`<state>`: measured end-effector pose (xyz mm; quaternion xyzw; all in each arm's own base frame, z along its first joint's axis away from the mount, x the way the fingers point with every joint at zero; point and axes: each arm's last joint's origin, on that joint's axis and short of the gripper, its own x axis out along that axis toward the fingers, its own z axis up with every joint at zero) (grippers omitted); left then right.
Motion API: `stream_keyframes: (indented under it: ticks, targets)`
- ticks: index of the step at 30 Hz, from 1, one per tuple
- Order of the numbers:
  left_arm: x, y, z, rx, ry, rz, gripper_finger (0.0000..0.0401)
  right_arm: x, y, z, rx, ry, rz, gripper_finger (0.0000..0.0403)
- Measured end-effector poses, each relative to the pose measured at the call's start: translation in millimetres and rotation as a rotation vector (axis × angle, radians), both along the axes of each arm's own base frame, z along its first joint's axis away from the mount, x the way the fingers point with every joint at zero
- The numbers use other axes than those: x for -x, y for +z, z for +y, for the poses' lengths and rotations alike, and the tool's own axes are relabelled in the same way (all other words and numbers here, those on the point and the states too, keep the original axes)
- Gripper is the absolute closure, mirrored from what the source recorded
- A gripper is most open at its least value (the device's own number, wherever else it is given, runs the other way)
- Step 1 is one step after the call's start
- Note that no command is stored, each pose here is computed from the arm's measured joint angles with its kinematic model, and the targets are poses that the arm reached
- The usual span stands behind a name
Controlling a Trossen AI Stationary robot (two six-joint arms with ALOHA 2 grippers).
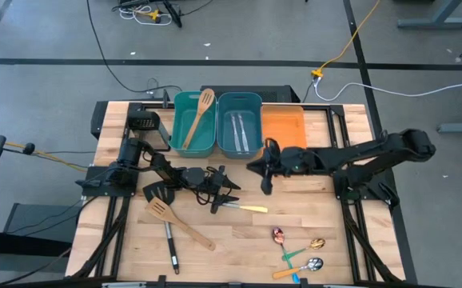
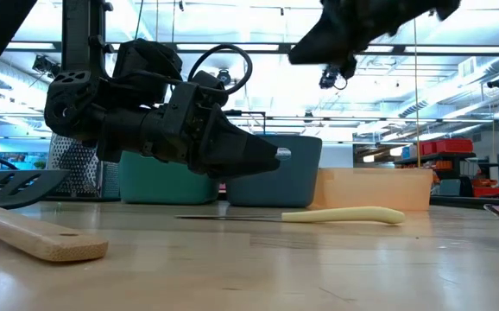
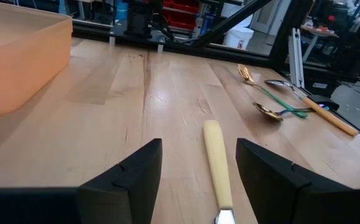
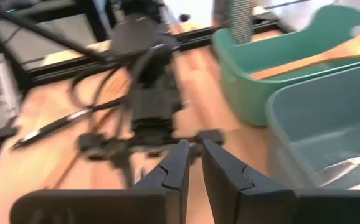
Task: Pick & Place Kitchen Items
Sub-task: Put the yellow spoon into the orange bin
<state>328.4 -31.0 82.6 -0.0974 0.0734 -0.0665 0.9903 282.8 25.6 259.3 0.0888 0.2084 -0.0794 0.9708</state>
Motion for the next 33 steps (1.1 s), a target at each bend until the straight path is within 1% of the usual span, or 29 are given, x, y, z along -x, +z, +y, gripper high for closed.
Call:
stream_keyframes:
  ticks: [6,9,13,16,20,24,29,33]
  targets:
    - [0,0,-2,0.000,-0.005,-0.001,0.0190,8,-1,27,-0.020,0.078,0.034,0.0348]
    - [1,0,-8,-0.004,-0.019,-0.001,0.0190,11,-3,38,-0.043,0.104,0.053,0.0348]
    - [2,6,-20,-0.057,-0.031,-0.017,0.0190,16,-6,51,-0.059,0.116,0.082,0.0348]
    - [4,16,-27,-0.094,-0.029,-0.012,0.0190,21,-10,61,-0.084,0.132,0.124,0.0348]
    - [9,33,-34,-0.140,-0.017,0.053,0.0190,27,-13,72,-0.133,0.140,0.160,0.0348]
    - [18,56,-38,-0.169,0.006,0.125,0.0190,33,-14,85,-0.212,0.157,0.182,0.0348]
    - [31,84,-43,-0.178,-0.006,0.130,0.0190,43,-17,104,-0.327,0.169,0.227,0.0348]
    - [41,101,-45,-0.178,-0.020,0.130,0.0190,52,-21,123,-0.420,0.173,0.263,0.0348]
